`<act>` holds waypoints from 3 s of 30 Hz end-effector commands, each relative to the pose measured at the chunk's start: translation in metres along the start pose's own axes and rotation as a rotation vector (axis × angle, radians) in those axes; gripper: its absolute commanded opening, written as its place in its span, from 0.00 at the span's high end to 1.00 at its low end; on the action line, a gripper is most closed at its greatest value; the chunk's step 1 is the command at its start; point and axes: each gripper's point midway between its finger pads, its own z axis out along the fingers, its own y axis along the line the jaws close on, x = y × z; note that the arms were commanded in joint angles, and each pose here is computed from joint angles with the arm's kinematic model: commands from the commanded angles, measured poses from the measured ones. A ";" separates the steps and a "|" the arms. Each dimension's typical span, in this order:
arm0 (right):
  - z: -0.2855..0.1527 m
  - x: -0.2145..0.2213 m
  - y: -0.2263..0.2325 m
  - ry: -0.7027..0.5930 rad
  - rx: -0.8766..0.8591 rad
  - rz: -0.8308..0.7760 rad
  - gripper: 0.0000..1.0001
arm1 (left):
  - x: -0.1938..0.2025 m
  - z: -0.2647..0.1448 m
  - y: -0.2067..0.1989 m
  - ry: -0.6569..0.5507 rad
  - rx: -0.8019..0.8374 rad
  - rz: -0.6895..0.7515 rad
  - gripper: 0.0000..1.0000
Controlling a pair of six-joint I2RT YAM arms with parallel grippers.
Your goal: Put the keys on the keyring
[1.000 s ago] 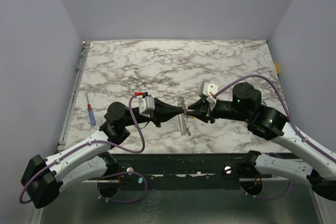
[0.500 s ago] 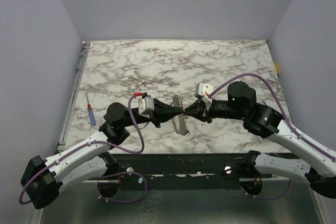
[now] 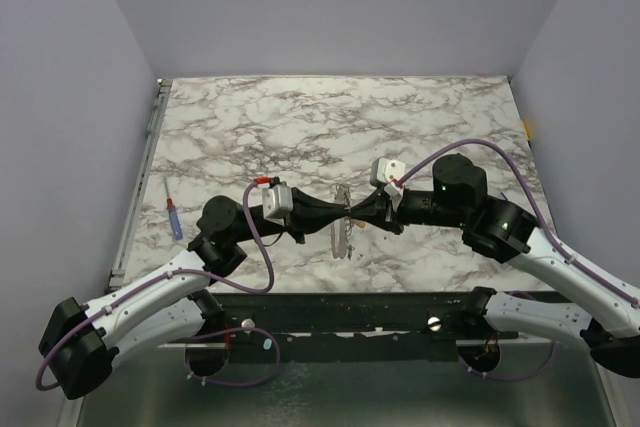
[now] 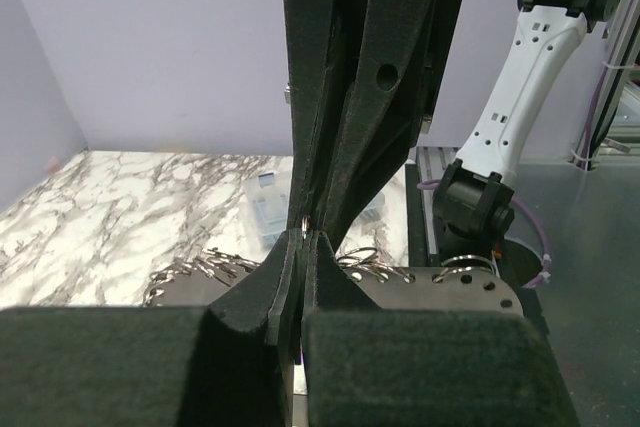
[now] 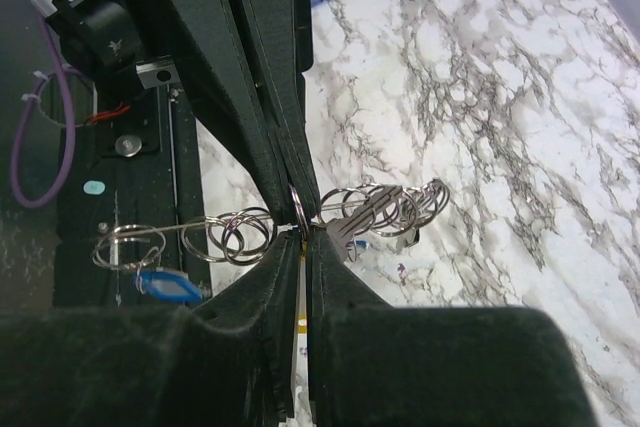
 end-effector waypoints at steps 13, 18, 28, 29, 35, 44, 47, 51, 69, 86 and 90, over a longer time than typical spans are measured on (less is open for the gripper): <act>-0.005 -0.023 0.006 -0.071 -0.034 -0.030 0.99 | -0.014 -0.004 0.004 -0.058 -0.044 0.025 1.00; -0.011 -0.029 0.009 -0.096 -0.042 -0.046 1.00 | -0.013 -0.006 0.003 -0.057 -0.047 0.032 0.87; -0.011 -0.030 0.012 -0.097 -0.061 -0.054 0.99 | -0.008 -0.007 -0.002 -0.032 -0.019 0.022 0.71; -0.011 -0.030 0.012 -0.095 -0.061 -0.055 0.99 | -0.008 -0.008 -0.003 -0.029 -0.017 0.025 0.67; -0.008 -0.021 0.010 -0.045 -0.062 -0.047 0.99 | -0.002 -0.010 -0.001 0.047 -0.022 0.049 0.58; -0.005 -0.014 0.009 -0.024 -0.059 -0.038 0.99 | 0.007 -0.022 0.008 0.209 -0.064 0.125 0.59; -0.003 -0.011 0.009 -0.007 -0.067 -0.034 0.99 | 0.005 -0.025 0.010 0.280 -0.059 0.162 0.60; -0.003 -0.011 0.010 -0.008 -0.070 -0.035 0.99 | 0.001 -0.027 0.015 0.343 -0.060 0.206 0.62; -0.007 0.109 -0.048 0.185 0.590 0.667 0.83 | 0.133 -0.067 0.010 0.672 -0.122 -0.110 0.58; -0.030 0.142 -0.064 0.343 0.808 0.741 0.20 | 0.249 -0.059 -0.026 0.994 0.214 0.084 0.43; -0.036 0.141 -0.072 0.347 0.832 0.738 0.19 | 0.270 -0.057 -0.022 1.033 0.237 0.123 0.46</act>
